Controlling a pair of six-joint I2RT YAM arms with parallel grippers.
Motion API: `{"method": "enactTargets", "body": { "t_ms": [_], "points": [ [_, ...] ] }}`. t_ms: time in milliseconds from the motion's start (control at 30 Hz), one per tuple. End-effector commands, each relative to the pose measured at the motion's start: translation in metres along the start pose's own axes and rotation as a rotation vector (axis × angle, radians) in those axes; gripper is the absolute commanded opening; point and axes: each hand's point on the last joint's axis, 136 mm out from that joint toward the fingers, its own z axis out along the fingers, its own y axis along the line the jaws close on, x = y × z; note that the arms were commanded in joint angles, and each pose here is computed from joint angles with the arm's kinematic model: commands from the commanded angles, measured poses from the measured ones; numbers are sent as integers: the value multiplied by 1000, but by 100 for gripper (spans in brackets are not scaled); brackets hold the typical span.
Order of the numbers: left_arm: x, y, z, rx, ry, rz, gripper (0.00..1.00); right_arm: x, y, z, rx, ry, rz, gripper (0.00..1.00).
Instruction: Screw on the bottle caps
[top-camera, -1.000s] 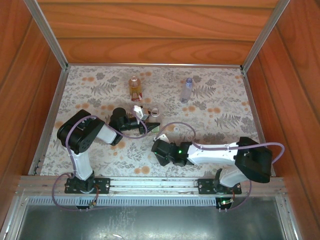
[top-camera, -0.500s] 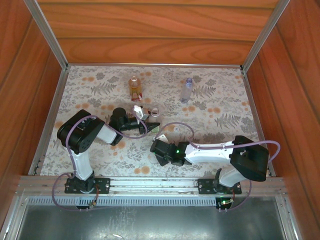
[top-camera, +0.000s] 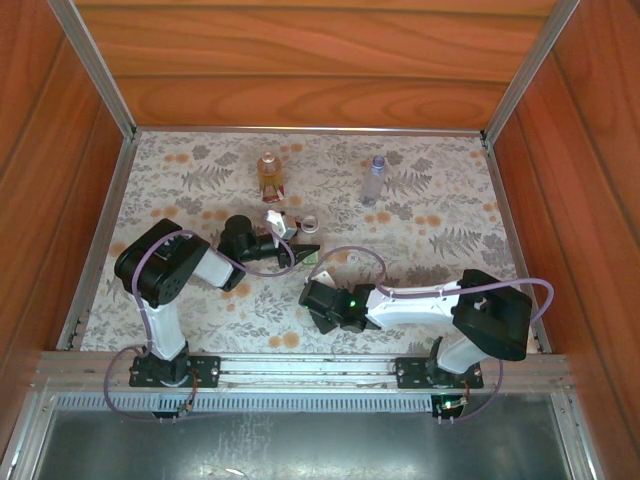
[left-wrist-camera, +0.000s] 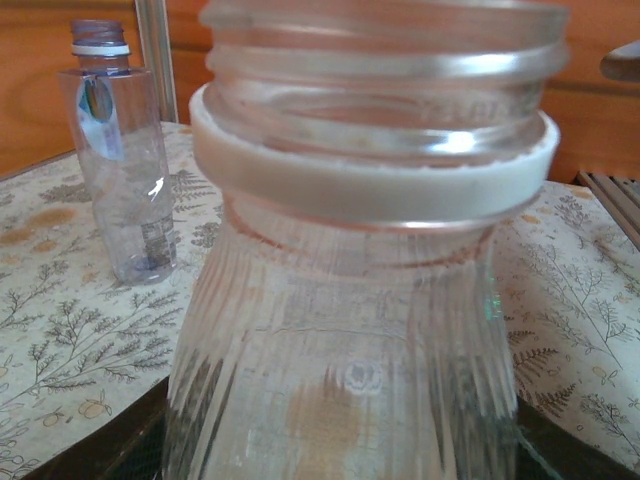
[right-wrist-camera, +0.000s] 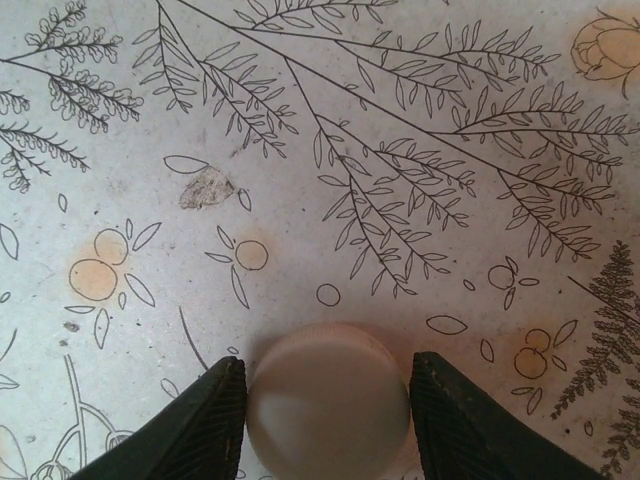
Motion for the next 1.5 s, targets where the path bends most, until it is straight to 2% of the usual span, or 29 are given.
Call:
{"method": "enactTargets", "body": {
  "t_ms": [0, 167, 433, 800, 1133, 1467],
  "points": [
    [19, 2, 0, 4, 49, -61, 58, 3, -4, 1, 13, 14, 12, 50],
    [20, 2, 0, 6, 49, -64, 58, 3, -4, 1, 13, 14, 10, 44],
    [19, 2, 0, 5, 49, -65, 58, -3, -4, -9, 8, -2, 4, 44],
    [19, 2, 0, 4, 47, -59, 58, -28, -25, -56, -22, -9, 87, 43],
    [18, 3, -1, 5, 47, -52, 58, -63, -43, -106, -56, 24, 65, 43],
    [19, 5, -3, 4, 49, -42, 58, -119, -51, -145, -99, -4, 20, 44]
  ]
}}
